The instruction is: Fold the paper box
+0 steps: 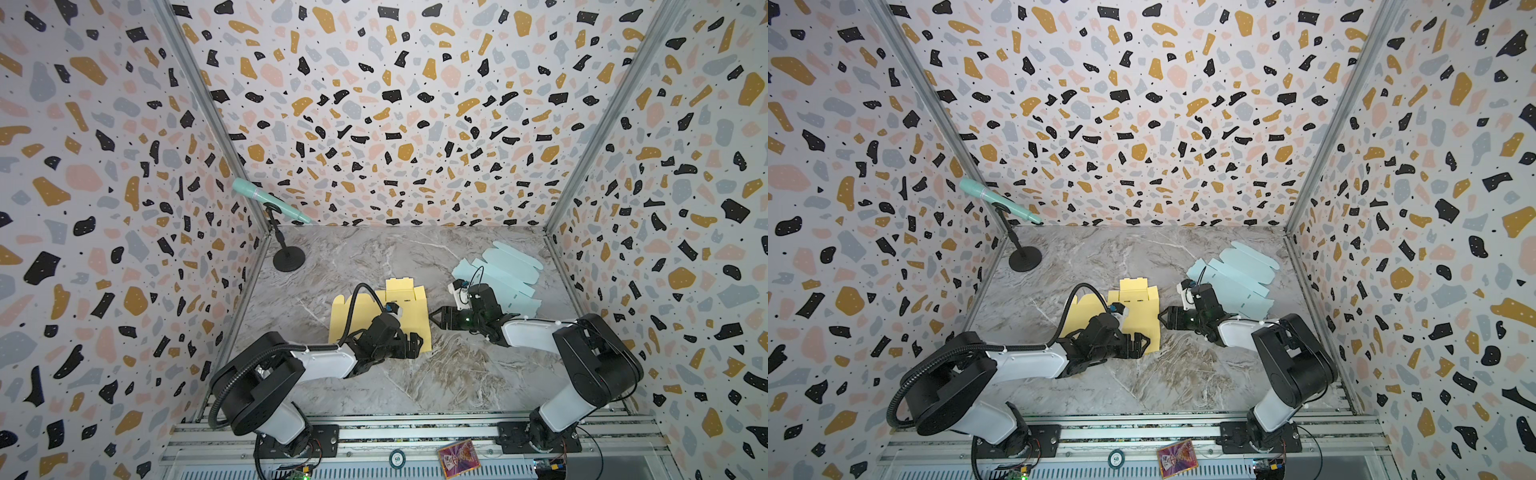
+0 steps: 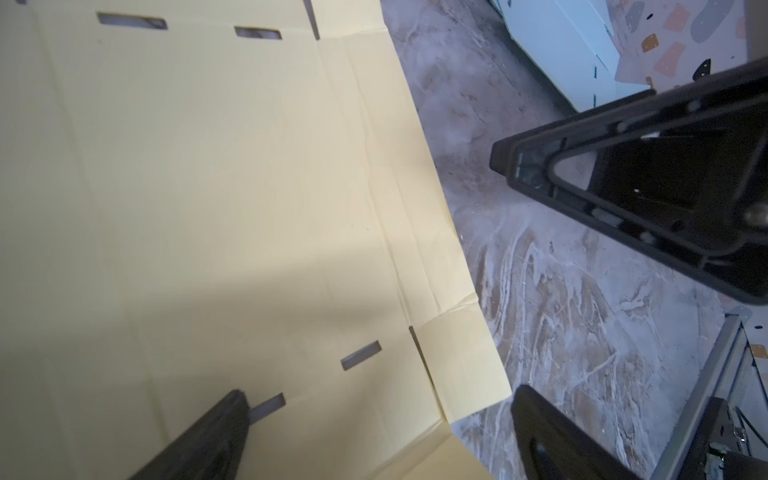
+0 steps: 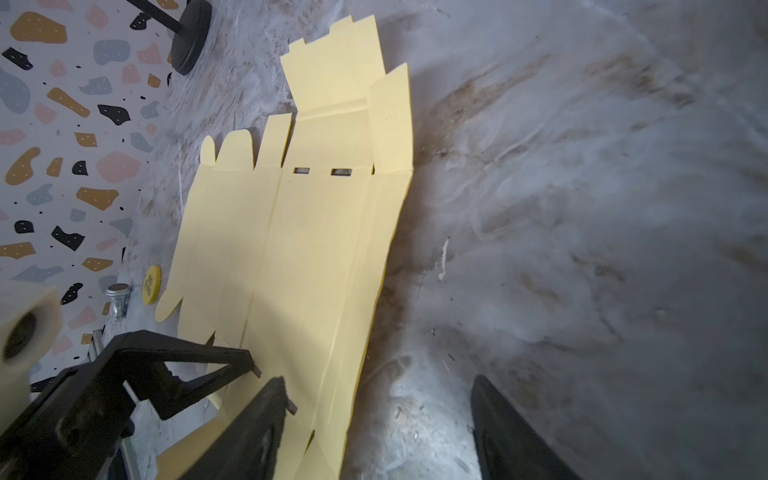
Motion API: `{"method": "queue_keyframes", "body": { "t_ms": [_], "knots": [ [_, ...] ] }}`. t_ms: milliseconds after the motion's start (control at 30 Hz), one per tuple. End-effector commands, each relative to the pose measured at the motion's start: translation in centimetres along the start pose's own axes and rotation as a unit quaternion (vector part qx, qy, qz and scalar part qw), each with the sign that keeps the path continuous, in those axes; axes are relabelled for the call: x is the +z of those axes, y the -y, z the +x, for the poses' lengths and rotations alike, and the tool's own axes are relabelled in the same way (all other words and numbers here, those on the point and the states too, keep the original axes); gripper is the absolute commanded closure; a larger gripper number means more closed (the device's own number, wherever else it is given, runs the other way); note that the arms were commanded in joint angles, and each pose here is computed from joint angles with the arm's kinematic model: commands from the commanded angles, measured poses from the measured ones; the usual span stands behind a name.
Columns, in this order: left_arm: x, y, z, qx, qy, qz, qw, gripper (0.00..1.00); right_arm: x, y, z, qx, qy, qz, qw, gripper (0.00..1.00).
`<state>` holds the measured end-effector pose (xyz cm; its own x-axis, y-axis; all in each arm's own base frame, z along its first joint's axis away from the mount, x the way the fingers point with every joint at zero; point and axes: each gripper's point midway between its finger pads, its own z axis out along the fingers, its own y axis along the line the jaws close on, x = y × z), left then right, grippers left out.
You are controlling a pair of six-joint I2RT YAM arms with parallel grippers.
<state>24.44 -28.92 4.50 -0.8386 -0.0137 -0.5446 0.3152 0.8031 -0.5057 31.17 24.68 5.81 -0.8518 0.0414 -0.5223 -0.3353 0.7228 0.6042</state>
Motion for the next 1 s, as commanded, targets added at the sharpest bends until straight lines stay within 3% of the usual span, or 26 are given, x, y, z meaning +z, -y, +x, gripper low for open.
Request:
{"method": "queue_keyframes", "body": {
  "t_ms": [0, 233, 500, 700, 967],
  "knots": [
    [-0.2, 1.0, -0.8, -0.004, 0.014, 0.014, 1.0, 0.0, 0.0, -0.7, 0.2, 0.0, 0.0, -0.015, 1.0, 0.3],
    [-2.1, 1.6, -3.7, 0.02, 0.042, 0.013, 0.999, 0.0, 1.0, -1.0, 0.6, 0.001, -0.011, -0.018, 1.0, 0.33],
    [-4.0, -4.9, -4.9, 0.016, 0.034, -0.05, 0.998, 0.0, 1.7, -1.6, 1.0, 0.008, -0.016, -0.027, 0.999, 0.38],
    [-4.2, -7.8, -4.3, 0.012, 0.02, -0.072, 0.997, 0.12, 2.8, -2.0, 1.9, 0.012, -0.029, -0.031, 0.999, 0.44],
    [-3.1, -8.3, -3.2, 0.0, 0.013, -0.065, 0.998, 0.24, 3.2, -2.4, 2.1, 0.017, -0.027, -0.034, 0.999, 0.53]
  ]
}}
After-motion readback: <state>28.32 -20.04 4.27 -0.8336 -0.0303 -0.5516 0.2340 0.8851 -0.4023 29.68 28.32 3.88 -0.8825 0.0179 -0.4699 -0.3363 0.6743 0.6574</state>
